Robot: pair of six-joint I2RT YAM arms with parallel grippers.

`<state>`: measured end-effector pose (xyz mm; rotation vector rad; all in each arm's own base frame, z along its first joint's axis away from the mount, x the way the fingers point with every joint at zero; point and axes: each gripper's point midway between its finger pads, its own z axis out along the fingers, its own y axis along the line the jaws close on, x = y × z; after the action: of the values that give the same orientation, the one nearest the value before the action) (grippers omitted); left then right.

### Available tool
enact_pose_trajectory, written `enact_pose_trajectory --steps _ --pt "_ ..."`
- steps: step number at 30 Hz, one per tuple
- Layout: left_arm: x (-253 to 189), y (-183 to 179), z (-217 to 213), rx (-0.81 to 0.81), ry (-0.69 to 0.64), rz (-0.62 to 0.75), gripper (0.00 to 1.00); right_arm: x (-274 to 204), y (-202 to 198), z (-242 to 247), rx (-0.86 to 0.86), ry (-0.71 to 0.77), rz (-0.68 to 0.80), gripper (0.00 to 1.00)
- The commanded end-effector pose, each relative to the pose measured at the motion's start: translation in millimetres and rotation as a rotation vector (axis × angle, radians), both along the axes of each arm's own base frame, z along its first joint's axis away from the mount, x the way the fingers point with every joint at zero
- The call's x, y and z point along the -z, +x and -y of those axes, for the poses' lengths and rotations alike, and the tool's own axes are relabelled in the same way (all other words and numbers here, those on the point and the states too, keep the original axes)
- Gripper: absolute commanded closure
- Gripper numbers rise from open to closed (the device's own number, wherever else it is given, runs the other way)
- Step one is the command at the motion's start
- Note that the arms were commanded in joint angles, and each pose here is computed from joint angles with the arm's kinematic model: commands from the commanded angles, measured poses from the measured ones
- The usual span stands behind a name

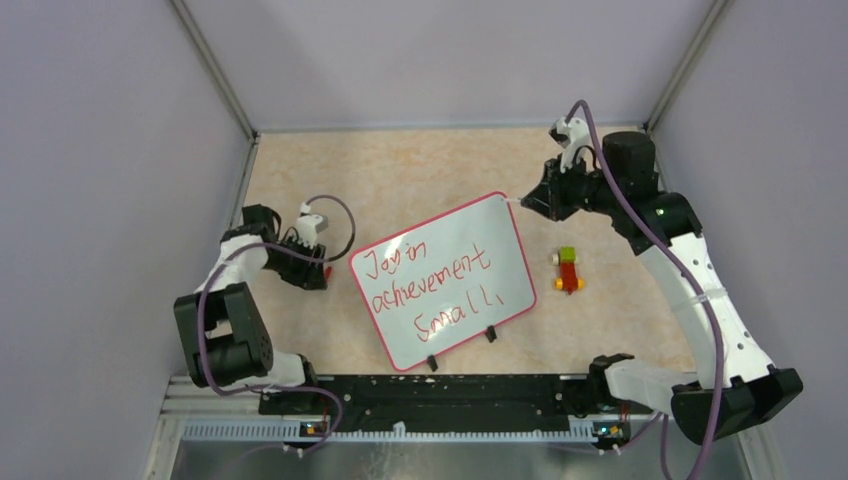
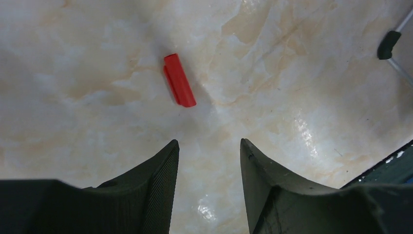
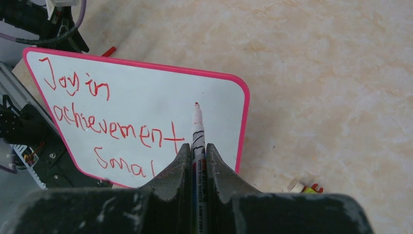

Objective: Write a sentence on the whiteboard
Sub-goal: Close the whiteboard marker at the center of the board.

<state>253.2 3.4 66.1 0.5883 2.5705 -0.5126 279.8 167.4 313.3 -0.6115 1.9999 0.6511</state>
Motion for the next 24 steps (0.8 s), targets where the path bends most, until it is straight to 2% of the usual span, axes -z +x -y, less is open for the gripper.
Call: enact_pose_trajectory --steps 1,6,13,22,24 --pt "24.4 14.1 6.3 -0.020 0.079 -0.007 0.48 -19.8 13.5 5.2 0.070 0.030 0.049 1.00" --pt "40.9 23.0 1.2 -0.062 0.124 -0.045 0.55 -15.7 16.9 11.6 0.083 -0.017 0.063 1.00" --pt "63.3 30.4 -4.9 -0.088 0.188 -0.070 0.59 -16.9 15.2 7.7 0.046 -0.020 0.067 1.00" --pt "73.9 29.9 4.1 -0.053 0.199 -0.072 0.60 -13.3 14.8 3.9 0.021 -0.016 0.057 1.00" --pt "79.2 26.8 5.6 -0.041 0.211 -0.084 0.65 -12.2 15.2 3.0 0.016 -0.016 0.050 1.00"
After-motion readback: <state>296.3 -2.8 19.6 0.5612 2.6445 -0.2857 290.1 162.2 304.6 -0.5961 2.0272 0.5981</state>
